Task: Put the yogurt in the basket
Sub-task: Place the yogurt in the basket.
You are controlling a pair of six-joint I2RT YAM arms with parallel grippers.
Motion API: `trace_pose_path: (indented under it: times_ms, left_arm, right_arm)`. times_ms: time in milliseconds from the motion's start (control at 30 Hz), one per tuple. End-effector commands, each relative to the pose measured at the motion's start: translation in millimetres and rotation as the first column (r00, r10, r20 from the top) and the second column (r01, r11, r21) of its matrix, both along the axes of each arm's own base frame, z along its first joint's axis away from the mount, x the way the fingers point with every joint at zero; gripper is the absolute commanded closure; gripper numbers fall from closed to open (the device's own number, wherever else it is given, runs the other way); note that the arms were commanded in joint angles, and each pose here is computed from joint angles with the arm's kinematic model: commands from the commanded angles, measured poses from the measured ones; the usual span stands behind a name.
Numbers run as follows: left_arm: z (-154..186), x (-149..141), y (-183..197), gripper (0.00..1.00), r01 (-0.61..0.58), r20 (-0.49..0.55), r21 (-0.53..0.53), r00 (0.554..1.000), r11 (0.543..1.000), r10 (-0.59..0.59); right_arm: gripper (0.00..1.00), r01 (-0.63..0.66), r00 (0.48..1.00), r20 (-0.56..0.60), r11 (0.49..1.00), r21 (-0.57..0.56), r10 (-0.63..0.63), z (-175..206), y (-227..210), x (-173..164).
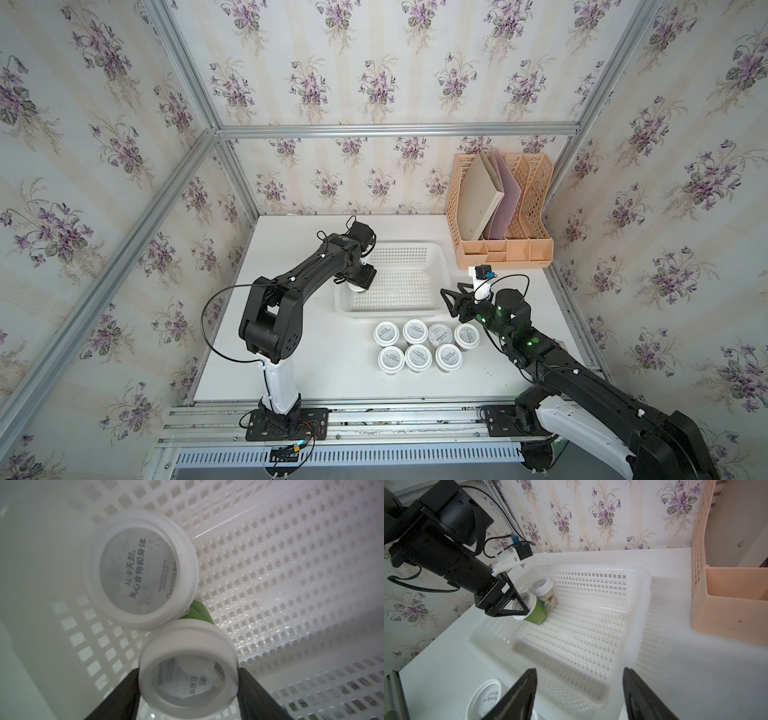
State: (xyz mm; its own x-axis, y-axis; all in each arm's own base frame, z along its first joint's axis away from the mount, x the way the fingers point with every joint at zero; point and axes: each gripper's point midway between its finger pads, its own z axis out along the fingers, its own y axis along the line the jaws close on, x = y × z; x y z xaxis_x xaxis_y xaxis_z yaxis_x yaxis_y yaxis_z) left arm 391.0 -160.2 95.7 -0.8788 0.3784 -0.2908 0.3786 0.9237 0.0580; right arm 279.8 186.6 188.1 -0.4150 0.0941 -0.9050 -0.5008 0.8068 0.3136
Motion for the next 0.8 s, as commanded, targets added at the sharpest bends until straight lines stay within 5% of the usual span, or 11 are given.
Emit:
trace_pose_path:
  times_ms: [0,433,767]
  left_arm:
    - [3.7,3.6,-2.6,0.25,-0.003,0.015,-0.015,1.000,1.000,0.004]
    - [32.6,-0.4,-3.1,0.23,0.007,0.019,-0.030,1.000,1.000,-0.007]
    - [22.1,-10.7,1.5,0.20,-0.006,-0.004,-0.013,1.000,1.000,0.006]
  right_arm:
    - [0.30,-0.007,1.000,0.016,1.000,0.003,0.007,6.0,2.0,1.3]
    - [0.30,-0.009,1.000,0.011,1.000,0.001,0.009,5.6,3.0,2.2]
    - [0.30,-0.009,1.000,0.014,1.000,0.002,0.009,5.9,2.5,1.6]
